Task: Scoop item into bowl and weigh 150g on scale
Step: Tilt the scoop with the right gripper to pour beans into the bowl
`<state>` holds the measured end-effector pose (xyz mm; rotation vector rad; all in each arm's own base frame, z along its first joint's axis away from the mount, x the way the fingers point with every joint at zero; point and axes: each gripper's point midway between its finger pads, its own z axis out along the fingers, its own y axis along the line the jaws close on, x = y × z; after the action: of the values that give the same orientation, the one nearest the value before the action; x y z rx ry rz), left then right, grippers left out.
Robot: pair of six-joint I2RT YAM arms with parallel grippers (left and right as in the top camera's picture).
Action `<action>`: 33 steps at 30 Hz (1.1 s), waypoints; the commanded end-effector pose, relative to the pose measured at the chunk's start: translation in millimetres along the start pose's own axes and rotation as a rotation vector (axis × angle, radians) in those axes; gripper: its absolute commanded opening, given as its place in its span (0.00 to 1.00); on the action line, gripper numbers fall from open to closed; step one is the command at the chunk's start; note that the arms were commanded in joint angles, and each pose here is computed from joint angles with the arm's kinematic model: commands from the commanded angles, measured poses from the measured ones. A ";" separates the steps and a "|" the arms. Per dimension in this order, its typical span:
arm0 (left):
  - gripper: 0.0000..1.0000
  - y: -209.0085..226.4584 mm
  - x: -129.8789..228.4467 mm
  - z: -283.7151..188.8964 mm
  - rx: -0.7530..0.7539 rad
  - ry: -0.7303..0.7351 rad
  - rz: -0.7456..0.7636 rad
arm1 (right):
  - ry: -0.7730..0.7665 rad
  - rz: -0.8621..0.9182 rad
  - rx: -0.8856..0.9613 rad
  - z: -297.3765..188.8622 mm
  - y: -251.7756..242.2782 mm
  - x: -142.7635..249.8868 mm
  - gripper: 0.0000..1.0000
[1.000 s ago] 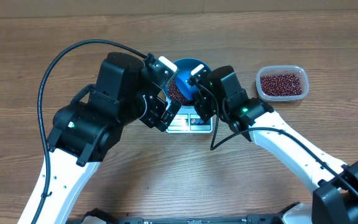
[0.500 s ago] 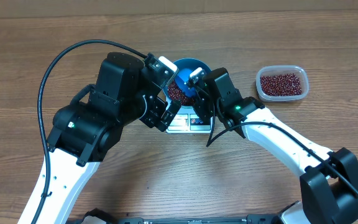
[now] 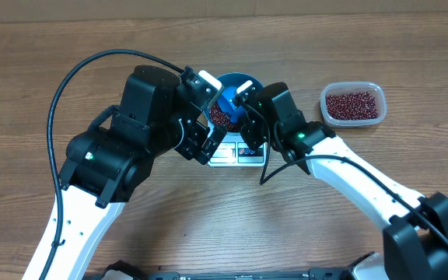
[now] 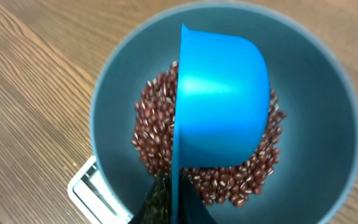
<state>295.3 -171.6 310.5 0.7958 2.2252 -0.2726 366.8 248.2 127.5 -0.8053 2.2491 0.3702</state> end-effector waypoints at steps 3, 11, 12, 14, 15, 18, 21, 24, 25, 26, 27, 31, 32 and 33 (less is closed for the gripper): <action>1.00 -1.7 -7.1 -3.3 0.014 -0.020 -0.009 | -0.114 0.056 -0.012 -29.1 -1.1 -35.8 0.04; 1.00 -1.7 -7.0 -3.3 0.014 -0.020 -0.009 | -0.136 0.123 -0.073 -36.2 -6.1 -39.8 0.04; 1.00 -1.7 -7.0 -3.3 0.013 -0.020 -0.009 | -0.138 0.129 -0.071 -36.5 -8.2 -39.9 0.04; 0.99 -1.7 -7.0 -3.3 0.014 -0.020 -0.009 | -0.138 0.134 -0.070 -36.9 -11.1 -39.6 0.04; 0.99 -1.7 -7.1 -3.3 0.013 -0.020 -0.009 | -0.139 0.137 -0.067 -37.1 -12.8 -39.4 0.04; 1.00 -1.5 -7.1 -3.3 0.013 -0.020 -0.010 | -0.139 0.141 -0.052 -37.3 -17.8 -38.9 0.04; 1.00 -1.5 -7.1 -3.3 0.013 -0.020 -0.010 | -0.133 0.140 0.010 -36.5 -29.0 -36.8 0.04; 1.00 -1.7 -7.1 -3.3 0.013 -0.020 -0.009 | -0.117 0.099 0.060 -33.0 -37.4 -32.6 0.04; 0.99 -1.7 -7.1 -3.3 0.014 -0.020 -0.009 | -0.113 0.091 0.060 -31.5 -37.4 -31.5 0.04; 1.00 -1.7 -7.0 -3.3 0.013 -0.020 -0.009 | -0.108 0.084 0.059 -29.8 -37.5 -30.3 0.04; 1.00 -1.6 -7.1 -3.3 0.013 -0.020 -0.009 | -0.103 0.077 0.060 -28.4 -37.6 -29.0 0.04; 1.00 -1.7 -7.0 -3.3 0.014 -0.020 -0.009 | -0.088 0.070 0.058 -23.5 -37.9 -24.9 0.04; 1.00 -1.7 -7.1 -3.3 0.013 -0.020 -0.009 | -0.085 0.065 0.058 -23.2 -37.9 -24.3 0.04; 1.00 -1.7 -7.1 -3.3 0.014 -0.020 -0.009 | -0.083 0.050 0.059 -23.1 -37.8 -24.0 0.04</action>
<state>295.3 -171.6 310.5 0.7962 2.2251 -0.2724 383.4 219.6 152.0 -0.6646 2.2304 0.3904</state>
